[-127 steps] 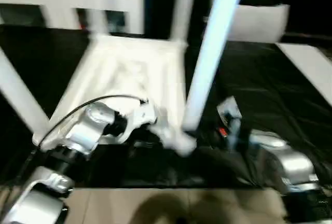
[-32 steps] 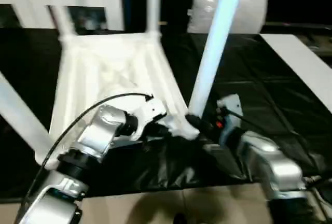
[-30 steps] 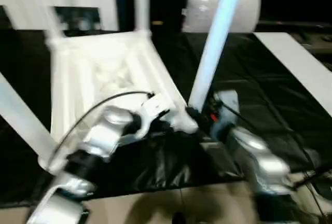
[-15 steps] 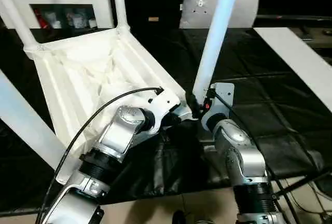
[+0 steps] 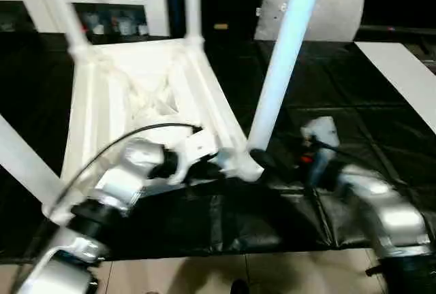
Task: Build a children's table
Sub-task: Rotate leg to tighten
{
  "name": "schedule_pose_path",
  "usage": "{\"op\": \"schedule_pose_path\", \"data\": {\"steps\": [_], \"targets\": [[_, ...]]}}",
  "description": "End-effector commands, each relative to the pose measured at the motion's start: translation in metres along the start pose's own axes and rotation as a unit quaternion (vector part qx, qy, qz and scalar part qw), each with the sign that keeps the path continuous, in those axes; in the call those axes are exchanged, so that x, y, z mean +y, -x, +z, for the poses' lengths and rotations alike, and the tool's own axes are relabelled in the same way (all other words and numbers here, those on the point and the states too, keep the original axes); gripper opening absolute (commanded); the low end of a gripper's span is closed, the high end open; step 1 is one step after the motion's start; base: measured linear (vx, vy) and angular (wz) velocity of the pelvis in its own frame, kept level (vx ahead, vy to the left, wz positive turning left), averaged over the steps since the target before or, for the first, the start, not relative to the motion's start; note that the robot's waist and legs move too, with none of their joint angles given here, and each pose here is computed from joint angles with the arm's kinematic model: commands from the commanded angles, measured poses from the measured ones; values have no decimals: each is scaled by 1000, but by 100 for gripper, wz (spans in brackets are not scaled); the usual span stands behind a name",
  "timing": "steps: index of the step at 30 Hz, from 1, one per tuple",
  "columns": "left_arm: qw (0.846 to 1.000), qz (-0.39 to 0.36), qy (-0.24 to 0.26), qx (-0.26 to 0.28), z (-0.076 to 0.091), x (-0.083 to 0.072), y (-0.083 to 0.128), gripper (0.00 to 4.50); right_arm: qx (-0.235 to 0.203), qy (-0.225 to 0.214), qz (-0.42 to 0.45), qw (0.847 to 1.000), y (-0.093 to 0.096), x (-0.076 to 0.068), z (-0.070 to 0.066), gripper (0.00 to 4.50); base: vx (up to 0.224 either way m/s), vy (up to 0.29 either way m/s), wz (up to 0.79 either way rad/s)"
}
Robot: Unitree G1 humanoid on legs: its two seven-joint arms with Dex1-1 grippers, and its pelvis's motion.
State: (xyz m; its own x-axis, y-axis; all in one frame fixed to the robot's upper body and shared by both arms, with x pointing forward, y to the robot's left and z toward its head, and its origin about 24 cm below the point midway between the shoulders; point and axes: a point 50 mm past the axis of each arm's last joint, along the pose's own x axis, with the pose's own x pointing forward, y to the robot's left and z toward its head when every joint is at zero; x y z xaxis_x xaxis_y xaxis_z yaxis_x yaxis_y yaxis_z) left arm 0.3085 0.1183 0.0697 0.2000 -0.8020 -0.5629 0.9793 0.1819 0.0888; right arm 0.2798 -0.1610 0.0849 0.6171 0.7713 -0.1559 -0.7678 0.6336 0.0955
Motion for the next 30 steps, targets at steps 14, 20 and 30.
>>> {"op": "schedule_pose_path", "data": {"steps": [14,20,30], "targets": [[963,-232,-133,43,2,-21,11,0,106,31,302,947,1,6,0,407,0,0,0],[955,-253,-147,46,4,-23,12,0,118,27,354,927,-2,12,-1,341,0,0,0],[951,-263,-155,49,4,-23,12,0,120,20,394,911,-6,18,-2,271,0,0,0]]}}
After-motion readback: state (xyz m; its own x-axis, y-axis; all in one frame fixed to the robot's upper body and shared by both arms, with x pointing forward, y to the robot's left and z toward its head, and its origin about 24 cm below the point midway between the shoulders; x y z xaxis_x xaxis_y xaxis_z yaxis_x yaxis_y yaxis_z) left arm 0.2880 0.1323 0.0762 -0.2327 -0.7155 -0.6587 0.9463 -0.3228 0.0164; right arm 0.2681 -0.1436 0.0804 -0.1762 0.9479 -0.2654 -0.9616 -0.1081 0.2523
